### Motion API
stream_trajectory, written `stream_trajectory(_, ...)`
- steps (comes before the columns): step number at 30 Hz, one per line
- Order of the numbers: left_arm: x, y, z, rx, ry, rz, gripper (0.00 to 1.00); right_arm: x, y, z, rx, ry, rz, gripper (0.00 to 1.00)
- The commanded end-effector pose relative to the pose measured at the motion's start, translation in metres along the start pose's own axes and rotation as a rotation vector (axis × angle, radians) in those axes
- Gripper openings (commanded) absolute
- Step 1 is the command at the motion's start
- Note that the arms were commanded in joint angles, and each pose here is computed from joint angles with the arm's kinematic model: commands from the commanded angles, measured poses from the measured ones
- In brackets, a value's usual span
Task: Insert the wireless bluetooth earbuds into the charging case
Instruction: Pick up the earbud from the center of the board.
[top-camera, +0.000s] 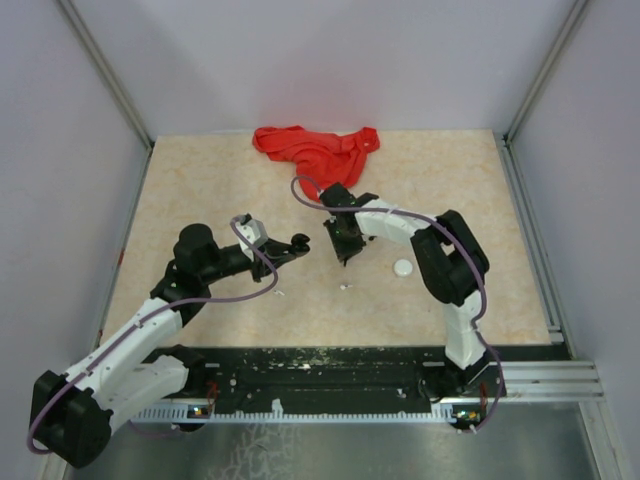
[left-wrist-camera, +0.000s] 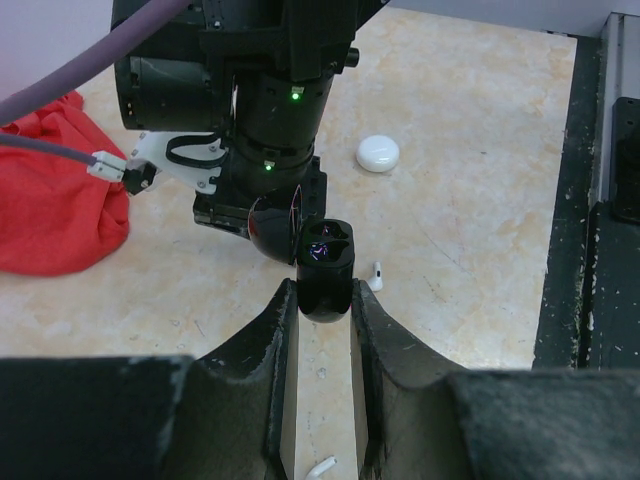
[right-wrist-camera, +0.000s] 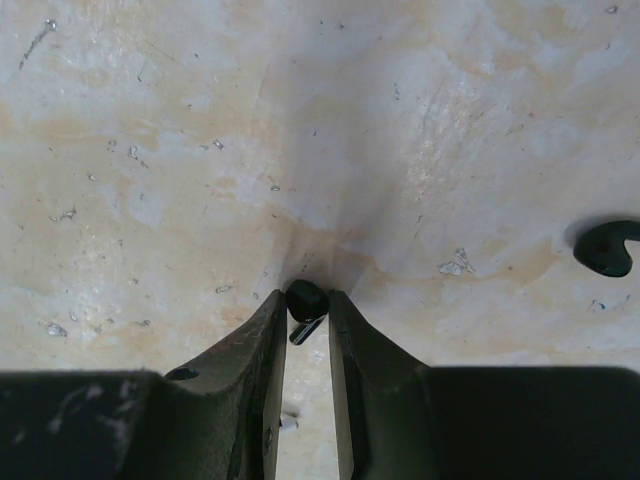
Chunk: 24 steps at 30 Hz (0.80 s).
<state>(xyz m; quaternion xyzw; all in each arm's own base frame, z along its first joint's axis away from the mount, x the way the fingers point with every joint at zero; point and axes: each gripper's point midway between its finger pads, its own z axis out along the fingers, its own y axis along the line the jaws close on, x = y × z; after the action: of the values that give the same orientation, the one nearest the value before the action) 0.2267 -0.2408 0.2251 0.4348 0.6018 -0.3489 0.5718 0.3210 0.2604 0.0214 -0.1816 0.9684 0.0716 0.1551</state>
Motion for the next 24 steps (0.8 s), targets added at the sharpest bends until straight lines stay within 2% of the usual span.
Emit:
stream_trajectory(1, -0.015, -0.004, 0.0, 0.018, -0.043, 0.032, 0.01, 0.014, -0.01, 0.011, 0.129, 0.049, -0.01, 0.21)
stream_trajectory(5, -0.013, -0.005, 0.001, 0.023, -0.038, 0.027, 0.01, 0.013, -0.012, 0.008, 0.146, 0.04, -0.023, 0.12)
stream_trajectory(9, -0.013, -0.002, 0.001, 0.009, -0.037, 0.025, 0.01, -0.007, -0.004, -0.013, 0.102, -0.039, -0.049, 0.08)
stream_trajectory(20, -0.015, 0.018, 0.012, -0.084, -0.059, -0.114, 0.01, -0.068, -0.001, -0.127, 0.103, -0.397, -0.08, 0.08)
stream_trajectory(24, -0.025, 0.028, 0.015, -0.12, -0.093, -0.086, 0.01, -0.084, 0.011, -0.184, 0.112, -0.549, -0.092, 0.08)
